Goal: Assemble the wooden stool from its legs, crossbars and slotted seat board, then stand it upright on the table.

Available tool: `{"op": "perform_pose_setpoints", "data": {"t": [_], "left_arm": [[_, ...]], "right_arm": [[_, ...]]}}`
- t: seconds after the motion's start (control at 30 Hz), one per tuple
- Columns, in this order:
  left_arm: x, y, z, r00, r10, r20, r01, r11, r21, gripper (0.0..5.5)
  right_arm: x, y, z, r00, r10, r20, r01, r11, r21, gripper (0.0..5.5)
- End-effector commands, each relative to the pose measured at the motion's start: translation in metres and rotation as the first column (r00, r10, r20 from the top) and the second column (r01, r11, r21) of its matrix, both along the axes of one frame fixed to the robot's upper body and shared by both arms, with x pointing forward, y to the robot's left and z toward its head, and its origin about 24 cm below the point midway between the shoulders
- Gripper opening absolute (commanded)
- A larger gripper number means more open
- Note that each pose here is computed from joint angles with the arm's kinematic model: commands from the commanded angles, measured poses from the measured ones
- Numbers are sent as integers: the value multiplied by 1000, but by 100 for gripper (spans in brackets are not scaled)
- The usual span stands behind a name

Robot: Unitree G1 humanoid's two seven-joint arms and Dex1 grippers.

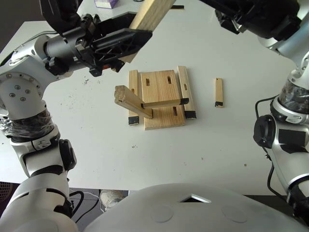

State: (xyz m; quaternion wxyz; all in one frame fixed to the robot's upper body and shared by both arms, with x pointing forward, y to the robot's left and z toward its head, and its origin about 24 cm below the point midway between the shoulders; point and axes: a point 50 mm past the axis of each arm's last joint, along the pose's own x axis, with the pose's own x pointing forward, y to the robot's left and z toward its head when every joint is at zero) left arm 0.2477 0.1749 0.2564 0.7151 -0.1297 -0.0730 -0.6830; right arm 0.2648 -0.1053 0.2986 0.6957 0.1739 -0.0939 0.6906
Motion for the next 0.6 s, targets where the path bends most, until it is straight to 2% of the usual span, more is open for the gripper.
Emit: {"op": "perform_pose_setpoints", "data": {"t": [0.03,0.1,0.43,0.6], "left_arm": [[-2,3,-3,1000,2,4,-2,1000,28,203],[-1,4,-4,1000,3,4,-3,1000,31,203],[-3,5,-6,1000,-12,15,11,998,60,203],[-1,7,-7,1000,-3,20,1,997,78,203]], "right_arm": [[-2,5,5,1000,24,13,-24,1000,-12,352],[-2,6,6,1000,26,17,-26,1000,-15,352],[-5,10,5,999,35,40,-33,999,-40,203],[-6,7,3,999,21,48,-19,999,-47,202]]}}
